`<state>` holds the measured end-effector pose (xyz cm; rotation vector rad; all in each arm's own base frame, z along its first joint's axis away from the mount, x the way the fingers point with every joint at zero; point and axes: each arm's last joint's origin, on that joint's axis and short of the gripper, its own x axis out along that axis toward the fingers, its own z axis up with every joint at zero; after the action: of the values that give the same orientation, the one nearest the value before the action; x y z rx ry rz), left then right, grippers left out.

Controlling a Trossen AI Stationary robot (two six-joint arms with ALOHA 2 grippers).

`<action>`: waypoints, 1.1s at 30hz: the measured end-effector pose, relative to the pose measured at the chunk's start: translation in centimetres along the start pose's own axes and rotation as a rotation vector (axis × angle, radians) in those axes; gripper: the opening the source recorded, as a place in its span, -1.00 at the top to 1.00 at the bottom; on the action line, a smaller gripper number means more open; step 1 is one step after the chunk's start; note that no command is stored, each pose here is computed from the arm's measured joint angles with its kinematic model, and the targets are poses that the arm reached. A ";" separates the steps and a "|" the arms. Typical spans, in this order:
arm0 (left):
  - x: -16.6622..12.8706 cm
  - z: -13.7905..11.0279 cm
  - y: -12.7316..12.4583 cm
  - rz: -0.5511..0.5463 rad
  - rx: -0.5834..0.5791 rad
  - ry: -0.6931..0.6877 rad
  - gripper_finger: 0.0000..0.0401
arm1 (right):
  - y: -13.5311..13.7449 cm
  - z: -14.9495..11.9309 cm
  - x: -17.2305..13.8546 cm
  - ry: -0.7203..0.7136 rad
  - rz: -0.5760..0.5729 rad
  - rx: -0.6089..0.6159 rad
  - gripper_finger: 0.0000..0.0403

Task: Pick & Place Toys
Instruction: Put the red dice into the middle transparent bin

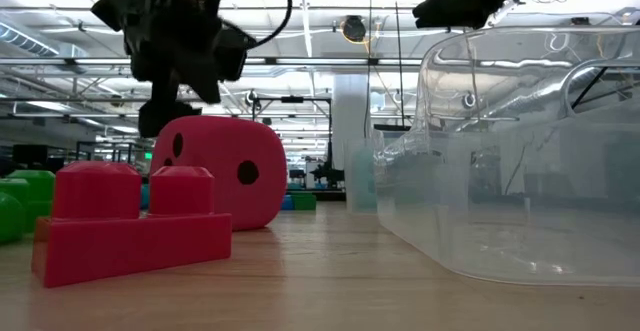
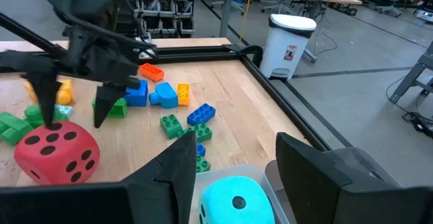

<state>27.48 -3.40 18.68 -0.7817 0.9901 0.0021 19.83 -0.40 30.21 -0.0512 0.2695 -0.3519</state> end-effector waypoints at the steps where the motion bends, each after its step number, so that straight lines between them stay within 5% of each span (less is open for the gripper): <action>1: 0.0 0.0 -0.3 -0.019 0.014 -0.012 -0.78 | 0.0 0.0 0.0 0.000 0.000 0.000 0.15; 18: 3.7 -0.4 0.3 0.013 -0.048 0.040 -0.79 | 0.0 0.0 0.0 -0.003 -0.002 0.001 0.15; 22: 4.2 -0.5 0.6 0.029 -0.062 0.059 -0.62 | 0.0 0.0 0.0 -0.004 -0.002 0.002 0.15; 28: 4.2 -0.7 0.7 0.028 -0.069 0.077 -0.10 | 0.0 0.0 0.0 -0.004 -0.002 0.002 0.15; 33: 4.2 -0.8 0.8 0.044 -0.082 0.098 -0.02 | 0.0 0.0 0.0 -0.004 -0.003 0.002 0.15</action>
<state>28.95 -4.70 14.80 -0.8413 1.1053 0.0431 19.83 -0.42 30.26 -0.0506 0.2653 -0.3546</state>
